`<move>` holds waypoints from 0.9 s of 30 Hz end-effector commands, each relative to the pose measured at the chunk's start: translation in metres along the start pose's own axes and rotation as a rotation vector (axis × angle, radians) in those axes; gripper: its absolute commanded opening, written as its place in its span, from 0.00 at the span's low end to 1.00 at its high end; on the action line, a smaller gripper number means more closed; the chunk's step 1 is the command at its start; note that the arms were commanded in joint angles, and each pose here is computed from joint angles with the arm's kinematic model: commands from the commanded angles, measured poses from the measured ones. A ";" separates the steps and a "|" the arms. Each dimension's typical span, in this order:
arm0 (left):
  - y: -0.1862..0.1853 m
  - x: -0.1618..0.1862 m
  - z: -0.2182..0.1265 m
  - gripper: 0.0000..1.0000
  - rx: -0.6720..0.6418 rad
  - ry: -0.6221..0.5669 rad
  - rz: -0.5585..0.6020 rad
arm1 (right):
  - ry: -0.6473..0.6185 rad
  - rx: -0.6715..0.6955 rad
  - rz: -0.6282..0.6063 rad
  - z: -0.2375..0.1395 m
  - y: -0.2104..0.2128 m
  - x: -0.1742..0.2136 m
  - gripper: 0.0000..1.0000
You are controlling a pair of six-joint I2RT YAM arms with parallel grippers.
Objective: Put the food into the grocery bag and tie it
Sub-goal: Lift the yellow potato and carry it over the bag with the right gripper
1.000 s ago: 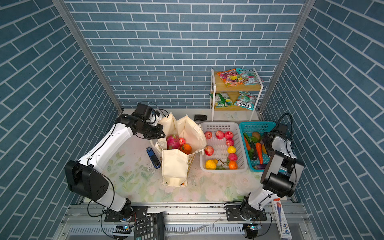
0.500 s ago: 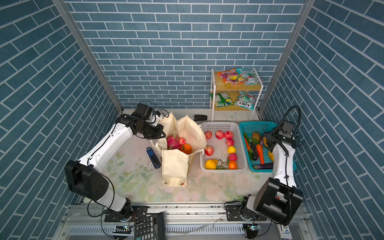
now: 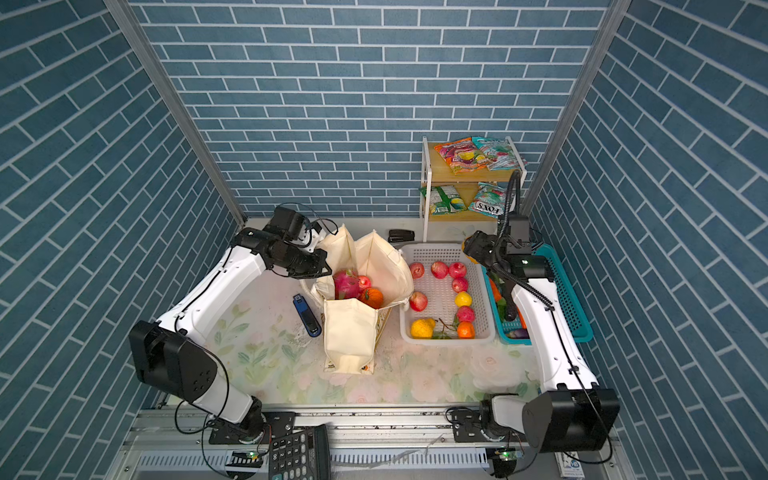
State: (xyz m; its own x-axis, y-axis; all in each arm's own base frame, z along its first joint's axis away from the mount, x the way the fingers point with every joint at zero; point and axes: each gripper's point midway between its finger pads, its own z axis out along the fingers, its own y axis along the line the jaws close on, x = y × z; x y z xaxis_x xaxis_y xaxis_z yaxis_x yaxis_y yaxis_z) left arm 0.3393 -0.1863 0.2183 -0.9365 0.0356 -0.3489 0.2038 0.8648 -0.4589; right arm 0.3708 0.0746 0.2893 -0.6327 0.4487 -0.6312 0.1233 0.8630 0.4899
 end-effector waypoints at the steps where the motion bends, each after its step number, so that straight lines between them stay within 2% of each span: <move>1: -0.001 0.009 0.003 0.05 -0.004 0.040 0.001 | 0.013 -0.094 -0.141 -0.002 0.045 0.011 0.60; 9: -0.002 0.005 -0.001 0.05 -0.018 0.033 0.012 | 0.064 -0.311 -0.482 0.000 0.169 0.065 0.60; 13: -0.003 0.000 -0.004 0.05 -0.023 0.032 0.025 | 0.124 -0.410 -0.650 -0.001 0.211 0.106 0.60; 21: -0.007 -0.005 -0.003 0.05 -0.009 0.034 0.029 | 0.245 -0.470 -0.822 0.013 0.231 0.175 0.60; 27: -0.009 -0.004 -0.004 0.05 -0.003 0.038 0.035 | 0.344 -0.477 -0.837 0.036 0.230 0.211 0.61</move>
State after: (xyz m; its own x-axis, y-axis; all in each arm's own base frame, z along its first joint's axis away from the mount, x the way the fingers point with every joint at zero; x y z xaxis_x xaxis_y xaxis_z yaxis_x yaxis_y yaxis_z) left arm 0.3417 -0.1873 0.2273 -0.9386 0.0571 -0.3402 0.2148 0.8684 -0.4470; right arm 0.2948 0.3686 0.2585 -0.5903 -0.3661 -0.7194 -0.6960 0.6822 0.2240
